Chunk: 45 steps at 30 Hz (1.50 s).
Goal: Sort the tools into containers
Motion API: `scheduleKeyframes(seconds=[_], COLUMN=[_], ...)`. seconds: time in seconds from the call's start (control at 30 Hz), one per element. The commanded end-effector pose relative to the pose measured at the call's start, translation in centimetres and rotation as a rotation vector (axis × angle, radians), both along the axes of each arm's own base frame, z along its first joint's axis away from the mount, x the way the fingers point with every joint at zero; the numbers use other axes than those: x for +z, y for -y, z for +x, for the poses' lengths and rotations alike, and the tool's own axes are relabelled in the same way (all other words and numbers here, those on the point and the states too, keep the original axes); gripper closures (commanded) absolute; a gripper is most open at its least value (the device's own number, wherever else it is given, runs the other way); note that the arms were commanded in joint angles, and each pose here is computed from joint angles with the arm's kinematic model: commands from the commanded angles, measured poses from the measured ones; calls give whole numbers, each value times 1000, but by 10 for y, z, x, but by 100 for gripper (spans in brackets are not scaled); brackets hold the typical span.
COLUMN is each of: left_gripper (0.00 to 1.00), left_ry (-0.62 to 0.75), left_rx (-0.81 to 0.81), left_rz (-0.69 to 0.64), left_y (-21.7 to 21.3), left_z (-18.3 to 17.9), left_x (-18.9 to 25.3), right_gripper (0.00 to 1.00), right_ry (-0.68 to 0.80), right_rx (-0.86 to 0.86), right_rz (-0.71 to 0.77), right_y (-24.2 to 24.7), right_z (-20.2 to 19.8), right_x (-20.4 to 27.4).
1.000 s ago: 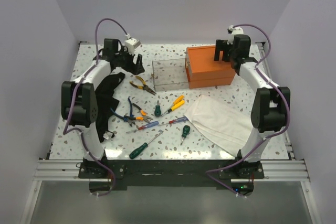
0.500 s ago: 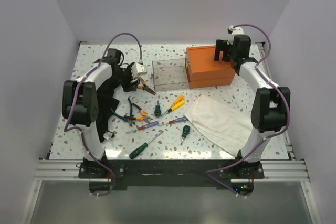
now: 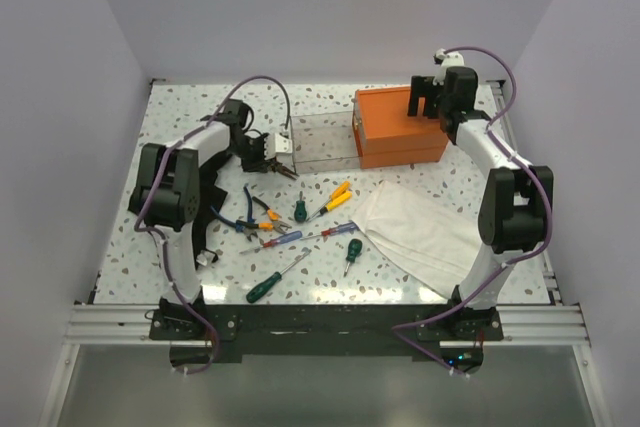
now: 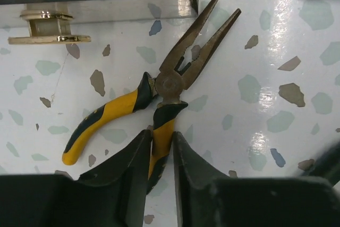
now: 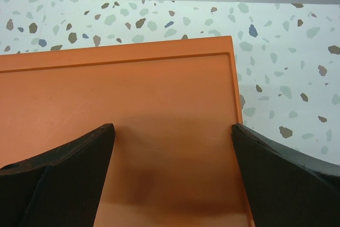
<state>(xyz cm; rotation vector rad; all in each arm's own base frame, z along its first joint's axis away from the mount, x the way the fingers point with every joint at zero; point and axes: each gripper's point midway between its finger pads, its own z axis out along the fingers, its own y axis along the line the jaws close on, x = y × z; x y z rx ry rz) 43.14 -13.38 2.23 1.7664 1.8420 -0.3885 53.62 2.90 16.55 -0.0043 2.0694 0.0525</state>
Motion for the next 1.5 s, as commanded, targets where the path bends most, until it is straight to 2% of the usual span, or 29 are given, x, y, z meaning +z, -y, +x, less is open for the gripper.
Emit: scheduleKeyframes(seconds=[0.0, 0.1, 0.4, 0.5, 0.53, 0.67, 0.77, 0.93, 1.2, 1.43, 1.47], left_gripper=[87, 100, 100, 100, 100, 100, 100, 100, 100, 100, 98], left_ry=[-14, -22, 127, 169, 186, 247, 269, 212, 219, 178, 168], left_rx=[-20, -9, -22, 38, 58, 92, 102, 133, 298, 294, 297], left_rz=[24, 11, -51, -183, -266, -420, -475, -516, -532, -558, -561], left_y=[1, -4, -32, -17, -3, 43, 78, 120, 133, 151, 152], left_z=[7, 7, -2, 13, 22, 42, 50, 59, 96, 90, 89], left_x=[-1, 18, 116, 153, 171, 207, 211, 184, 153, 128, 126], right_gripper=[4, 4, 4, 4, 4, 4, 4, 4, 3, 4, 4], right_ry=[-343, -342, -337, -338, -343, -345, -341, -325, -326, -331, -331], right_rx=[-83, -84, -85, -84, -84, -84, -84, -82, -83, -82, -83], right_rz=[-2, -3, -13, -14, -13, -11, -18, -20, -22, -16, -15], right_y=[24, 25, 26, 26, 26, 26, 27, 27, 27, 26, 26], right_z=[-58, -58, -59, -59, -59, -58, -57, -56, -60, -59, -59], right_x=[-94, -94, -91, -93, -95, -96, -95, -90, -87, -88, -88])
